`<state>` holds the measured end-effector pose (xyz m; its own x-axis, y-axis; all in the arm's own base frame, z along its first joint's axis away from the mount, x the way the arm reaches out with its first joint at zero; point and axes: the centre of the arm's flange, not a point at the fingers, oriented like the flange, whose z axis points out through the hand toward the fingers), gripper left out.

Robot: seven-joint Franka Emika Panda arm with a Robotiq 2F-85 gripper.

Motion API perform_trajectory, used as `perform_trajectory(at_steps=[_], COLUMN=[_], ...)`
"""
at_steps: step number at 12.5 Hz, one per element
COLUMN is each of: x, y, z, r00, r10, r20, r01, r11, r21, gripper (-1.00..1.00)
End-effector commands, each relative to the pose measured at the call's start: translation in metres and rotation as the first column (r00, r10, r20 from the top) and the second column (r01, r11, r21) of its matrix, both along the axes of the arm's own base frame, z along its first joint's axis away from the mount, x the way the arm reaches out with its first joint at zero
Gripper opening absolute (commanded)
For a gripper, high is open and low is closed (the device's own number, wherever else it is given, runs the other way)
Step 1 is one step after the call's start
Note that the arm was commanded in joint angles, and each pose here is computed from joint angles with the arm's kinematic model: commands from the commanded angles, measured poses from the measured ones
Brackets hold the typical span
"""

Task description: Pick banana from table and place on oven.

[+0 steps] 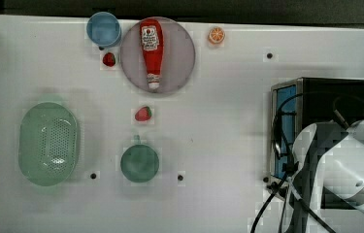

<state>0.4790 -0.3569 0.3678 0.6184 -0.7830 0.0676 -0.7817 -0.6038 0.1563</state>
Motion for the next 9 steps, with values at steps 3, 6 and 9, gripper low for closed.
perform_trajectory(at_steps=[3,6,9], x=[0.036,0.052,0.074], y=[0.044,0.140,0.252], z=[0.077,0.127,0.202], r00=[0.977,0.926,0.962], r10=[0.210,0.372,0.261], r20=[0.021,-0.060,0.078], r01=[-0.210,-0.359,-0.268], r11=[0.978,0.920,0.958], r21=[-0.006,0.155,0.103], gripper=[1.00,1.00,1.00])
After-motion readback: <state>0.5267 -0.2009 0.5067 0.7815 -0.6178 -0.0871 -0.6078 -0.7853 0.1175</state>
